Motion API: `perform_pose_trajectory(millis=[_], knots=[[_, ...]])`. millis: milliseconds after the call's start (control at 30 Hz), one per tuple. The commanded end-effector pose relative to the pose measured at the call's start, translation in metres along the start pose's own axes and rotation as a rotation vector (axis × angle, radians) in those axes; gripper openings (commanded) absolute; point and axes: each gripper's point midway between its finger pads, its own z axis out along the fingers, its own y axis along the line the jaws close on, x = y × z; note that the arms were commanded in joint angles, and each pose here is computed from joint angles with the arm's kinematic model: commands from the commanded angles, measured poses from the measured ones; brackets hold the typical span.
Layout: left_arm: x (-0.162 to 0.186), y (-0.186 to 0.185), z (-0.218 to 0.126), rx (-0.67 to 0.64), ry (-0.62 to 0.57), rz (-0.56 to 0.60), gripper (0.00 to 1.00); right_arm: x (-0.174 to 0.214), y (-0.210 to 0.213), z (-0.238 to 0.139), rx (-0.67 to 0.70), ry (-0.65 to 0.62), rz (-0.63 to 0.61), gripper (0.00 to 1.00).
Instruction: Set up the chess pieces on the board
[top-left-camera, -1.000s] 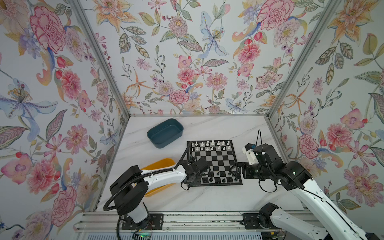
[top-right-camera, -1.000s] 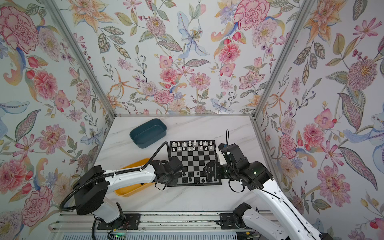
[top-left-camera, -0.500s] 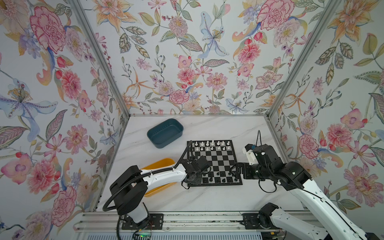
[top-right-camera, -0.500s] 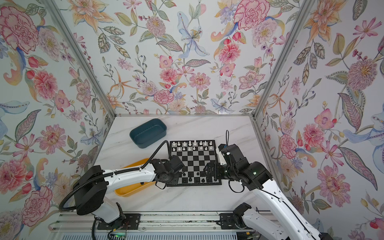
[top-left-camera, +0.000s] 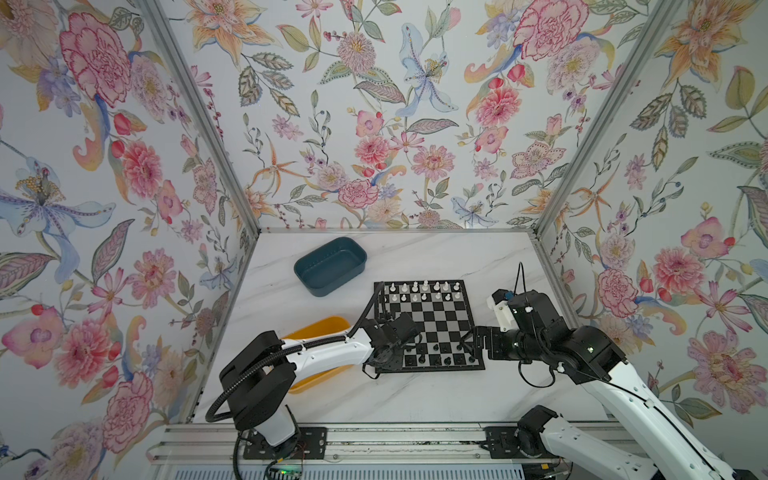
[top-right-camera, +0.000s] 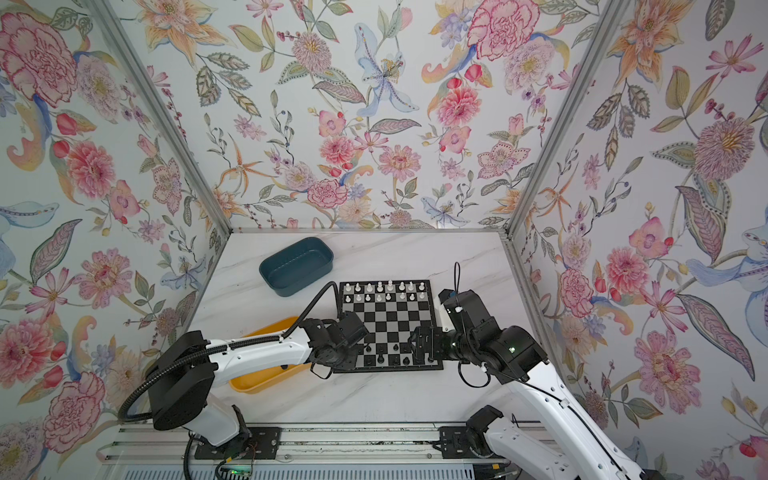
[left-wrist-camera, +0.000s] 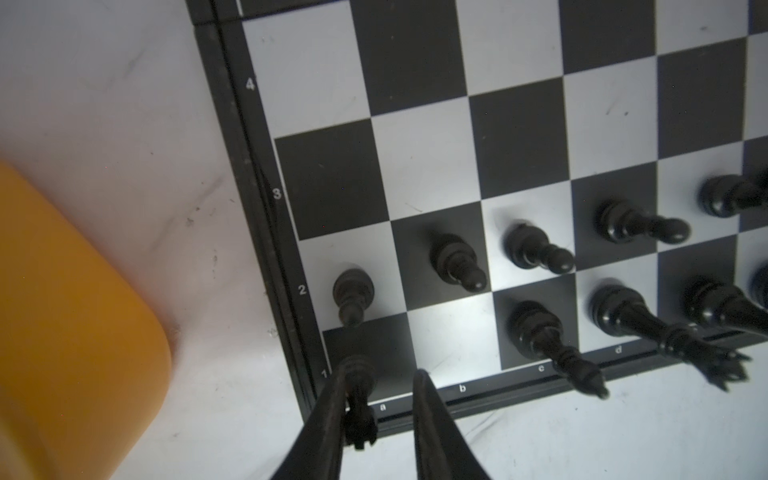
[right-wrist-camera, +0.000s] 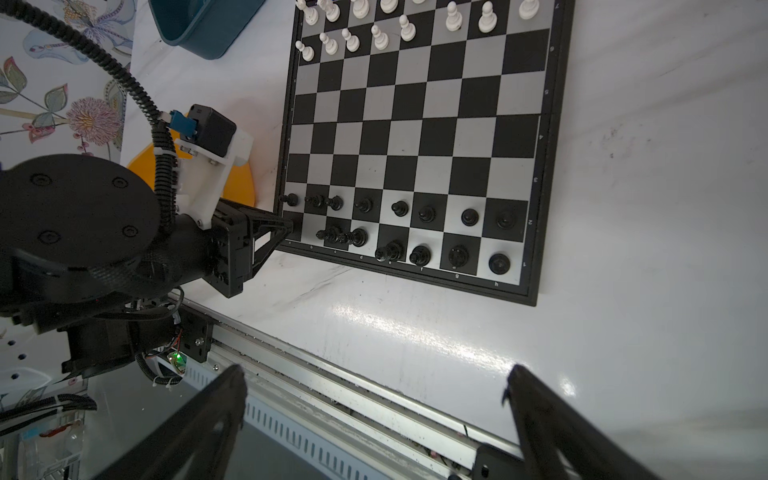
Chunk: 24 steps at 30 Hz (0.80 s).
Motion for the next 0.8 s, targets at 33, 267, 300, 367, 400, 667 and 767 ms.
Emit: perform_pose_trajectory(millis=[33, 267, 300, 367, 400, 667, 767], knots=[[0.0065, 0.0062, 0.0066, -0.007, 0.024, 0.003, 0.30, 0.0043, -0.0033, 0.0006, 0.014, 0.010, 0.009, 0.99], [0.0072, 0.0070, 0.0096, 0.001, 0.022, -0.004, 0.30, 0.0038, -0.0030, 0.0017, 0.016, 0.016, 0.010, 0.99], [0.0080, 0.0072, 0.0106, 0.001, 0.025, -0.004, 0.30, 0.0038, -0.0031, 0.0021, 0.018, 0.017, 0.010, 0.99], [0.0086, 0.0061, 0.0120, 0.005, 0.028, -0.001, 0.30, 0.0035, -0.0030, 0.0020, 0.018, 0.018, 0.010, 0.99], [0.0077, 0.0054, 0.0121, 0.008, 0.026, -0.002, 0.30, 0.0028, -0.0029, 0.0018, 0.018, 0.016, 0.011, 0.99], [0.0092, 0.0051, 0.0125, 0.007, 0.036, 0.005, 0.30, 0.0024, -0.0037, 0.0018, 0.026, 0.017, 0.011, 0.99], [0.0082, 0.0072, 0.0087, 0.000, 0.030, 0.002, 0.32, 0.0022, -0.0039, 0.0025, 0.028, 0.019, 0.008, 0.99]])
